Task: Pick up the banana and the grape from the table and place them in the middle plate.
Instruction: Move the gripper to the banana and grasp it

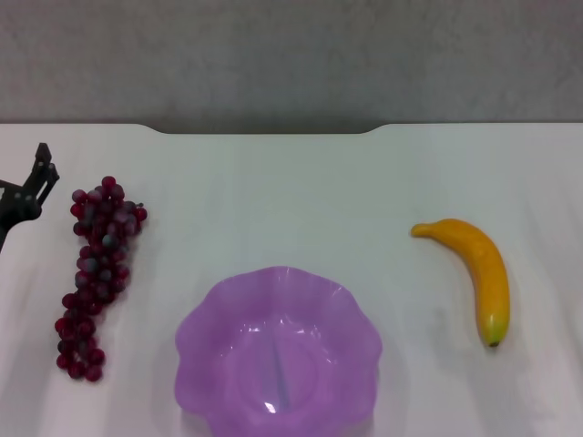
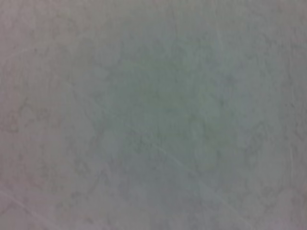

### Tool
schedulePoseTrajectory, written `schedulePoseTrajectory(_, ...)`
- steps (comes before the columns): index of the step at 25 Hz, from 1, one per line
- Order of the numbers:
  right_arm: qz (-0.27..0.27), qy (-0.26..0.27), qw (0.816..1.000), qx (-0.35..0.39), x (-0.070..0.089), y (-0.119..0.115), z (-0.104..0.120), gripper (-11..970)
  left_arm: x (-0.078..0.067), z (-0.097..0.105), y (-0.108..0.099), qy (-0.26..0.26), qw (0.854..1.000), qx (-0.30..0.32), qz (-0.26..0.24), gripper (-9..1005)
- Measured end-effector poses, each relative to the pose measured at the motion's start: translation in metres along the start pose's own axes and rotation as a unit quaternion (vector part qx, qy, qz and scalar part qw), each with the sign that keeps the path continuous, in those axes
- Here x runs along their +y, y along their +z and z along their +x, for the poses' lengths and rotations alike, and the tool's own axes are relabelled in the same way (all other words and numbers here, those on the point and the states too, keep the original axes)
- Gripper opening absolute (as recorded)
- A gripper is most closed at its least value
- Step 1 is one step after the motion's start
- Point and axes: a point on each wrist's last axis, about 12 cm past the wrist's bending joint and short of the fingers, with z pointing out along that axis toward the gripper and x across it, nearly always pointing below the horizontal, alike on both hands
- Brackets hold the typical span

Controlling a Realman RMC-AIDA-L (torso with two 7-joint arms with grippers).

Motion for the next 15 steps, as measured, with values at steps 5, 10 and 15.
schedulePoseTrajectory(5,-0.038,-0.025,0.999,0.030,0.011,0.009,-0.013,824,0.002,0.000,-0.001,0.001,1.000,0.001,-0.002,892)
schedulePoseTrajectory(10,-0.004,-0.103,0.993,0.060,0.024,0.016,-0.029,628,0.001,0.000,-0.001,0.002,1.000,0.001,0.000,891)
schedulePoseTrajectory(15,0.011,-0.100,0.990,0.095,0.028,0.020,-0.047,642,0.002,0.001,-0.002,0.001,1.000,0.002,-0.003,891)
